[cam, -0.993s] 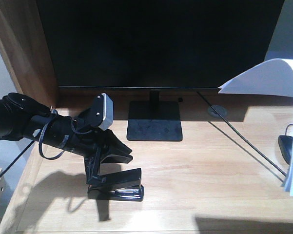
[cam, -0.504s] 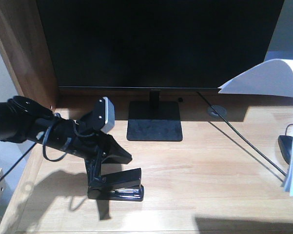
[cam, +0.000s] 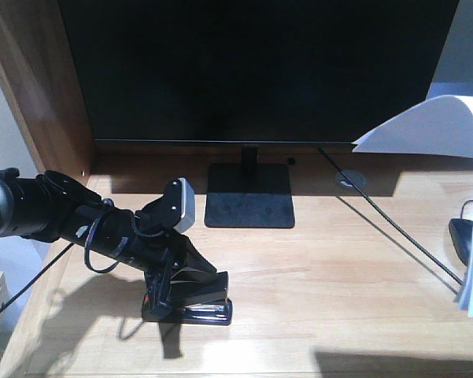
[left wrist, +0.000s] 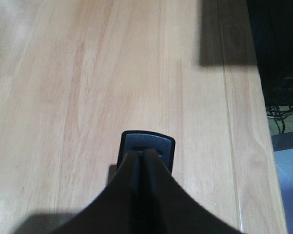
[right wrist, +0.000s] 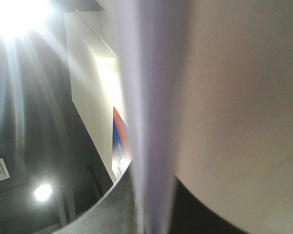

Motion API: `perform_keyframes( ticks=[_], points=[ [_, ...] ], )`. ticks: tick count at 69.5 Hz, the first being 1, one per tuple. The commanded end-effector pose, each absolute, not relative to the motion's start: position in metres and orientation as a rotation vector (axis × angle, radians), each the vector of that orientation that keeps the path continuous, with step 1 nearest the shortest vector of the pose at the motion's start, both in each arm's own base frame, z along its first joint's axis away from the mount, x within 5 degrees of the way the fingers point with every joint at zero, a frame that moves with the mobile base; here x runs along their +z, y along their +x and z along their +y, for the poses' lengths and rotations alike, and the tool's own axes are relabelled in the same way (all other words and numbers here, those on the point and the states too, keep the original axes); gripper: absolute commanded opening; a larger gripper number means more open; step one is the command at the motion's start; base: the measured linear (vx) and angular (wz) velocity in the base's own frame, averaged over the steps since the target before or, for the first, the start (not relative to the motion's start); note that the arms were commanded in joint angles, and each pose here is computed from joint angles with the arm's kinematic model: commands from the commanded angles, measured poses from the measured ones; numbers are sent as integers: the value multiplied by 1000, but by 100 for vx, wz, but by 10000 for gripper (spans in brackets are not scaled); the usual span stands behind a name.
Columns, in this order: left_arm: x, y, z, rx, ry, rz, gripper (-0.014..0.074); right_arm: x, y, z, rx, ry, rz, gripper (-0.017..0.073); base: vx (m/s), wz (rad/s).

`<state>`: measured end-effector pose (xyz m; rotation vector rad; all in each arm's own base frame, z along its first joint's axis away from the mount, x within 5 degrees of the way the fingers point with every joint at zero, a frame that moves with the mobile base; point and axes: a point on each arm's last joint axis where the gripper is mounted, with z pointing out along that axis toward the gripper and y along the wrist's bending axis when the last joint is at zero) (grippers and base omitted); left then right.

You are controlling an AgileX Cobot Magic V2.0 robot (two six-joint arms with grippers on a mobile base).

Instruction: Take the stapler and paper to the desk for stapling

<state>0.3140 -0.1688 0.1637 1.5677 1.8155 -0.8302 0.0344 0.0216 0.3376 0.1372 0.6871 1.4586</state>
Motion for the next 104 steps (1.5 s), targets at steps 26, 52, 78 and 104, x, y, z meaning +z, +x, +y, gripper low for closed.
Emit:
perform_keyframes(
  ticks=[26,52,78,104],
  points=[
    [190,315,-174,-857,1514,1738,-6,347,31,20,1454,110,629,-6,0,0],
    [190,315,-174,-857,1514,1738,-6,347,31,20,1454,110,629,-6,0,0],
    [190,315,-174,-857,1514,1738,-6,347,31,20,1455,109,624,-6,0,0],
    [190,315,-174,-857,1514,1738,-6,347,33,18,1466,147,624,-6,0,0]
  ],
)
